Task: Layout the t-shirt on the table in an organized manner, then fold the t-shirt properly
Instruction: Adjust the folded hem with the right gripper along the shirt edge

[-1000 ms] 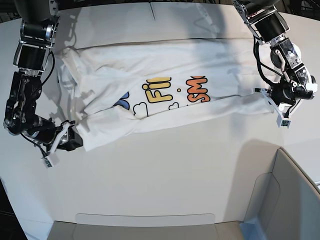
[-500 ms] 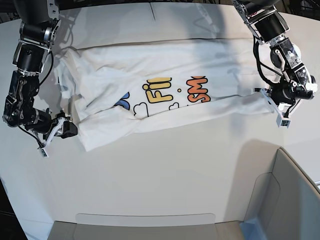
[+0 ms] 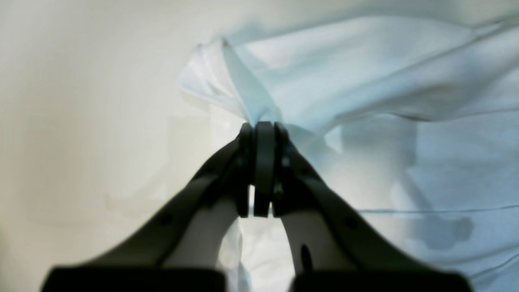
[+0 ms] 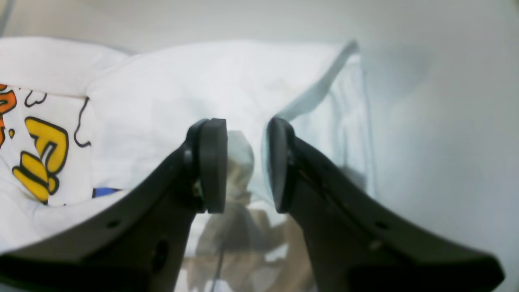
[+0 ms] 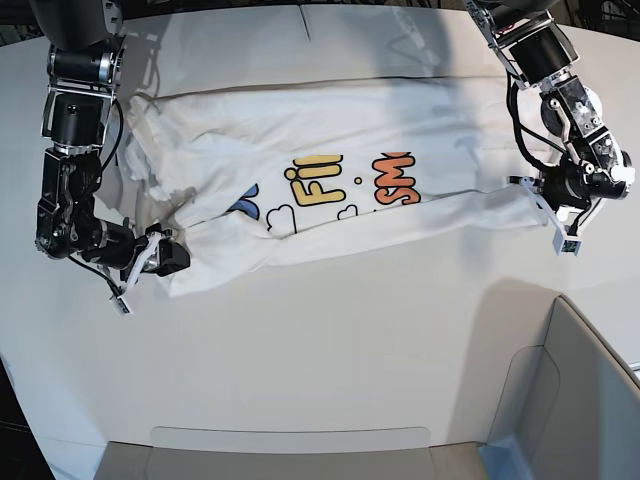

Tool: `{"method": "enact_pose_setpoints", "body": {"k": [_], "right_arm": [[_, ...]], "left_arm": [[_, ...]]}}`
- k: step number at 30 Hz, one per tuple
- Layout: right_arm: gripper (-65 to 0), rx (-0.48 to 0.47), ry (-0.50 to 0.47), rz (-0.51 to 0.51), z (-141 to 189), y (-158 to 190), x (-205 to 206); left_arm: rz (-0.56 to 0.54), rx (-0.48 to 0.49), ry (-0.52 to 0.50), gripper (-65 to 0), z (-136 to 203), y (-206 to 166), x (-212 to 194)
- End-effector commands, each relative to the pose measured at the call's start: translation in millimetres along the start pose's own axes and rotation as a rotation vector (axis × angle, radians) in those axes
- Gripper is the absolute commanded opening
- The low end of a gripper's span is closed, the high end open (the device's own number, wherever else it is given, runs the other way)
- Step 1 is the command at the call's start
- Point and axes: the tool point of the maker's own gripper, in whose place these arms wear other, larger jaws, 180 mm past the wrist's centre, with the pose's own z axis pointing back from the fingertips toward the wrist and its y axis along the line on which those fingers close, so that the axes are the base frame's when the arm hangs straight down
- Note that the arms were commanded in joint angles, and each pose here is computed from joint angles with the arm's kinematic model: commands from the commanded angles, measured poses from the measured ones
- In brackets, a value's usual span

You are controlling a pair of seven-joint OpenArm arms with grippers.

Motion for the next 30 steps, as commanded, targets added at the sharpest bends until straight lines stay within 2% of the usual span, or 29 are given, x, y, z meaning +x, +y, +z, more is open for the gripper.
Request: {"method": "enact_pose_setpoints", "body": {"k": [1, 6, 20, 30], "right_arm": [[-48.4, -0.001, -0.06, 0.035, 10, -3, 25], [-65.0, -0.002, -0.057, 0.038, 10, -3, 26], [-65.0, -0.048, -0.059, 0.222, 35, 18, 59], [-65.0, -0.07, 0.001, 0.3, 45, 36, 33]], "left_arm": [[-0.006, 0.018, -0.044, -65.0, 7, 7, 14], [-0.006, 0.018, -0.044, -65.0, 7, 7, 14], [-0.006, 0.018, -0.048, -65.0, 8, 7, 16], [-0.009, 0.022, -0.048, -65.0, 8, 9, 16]]}}
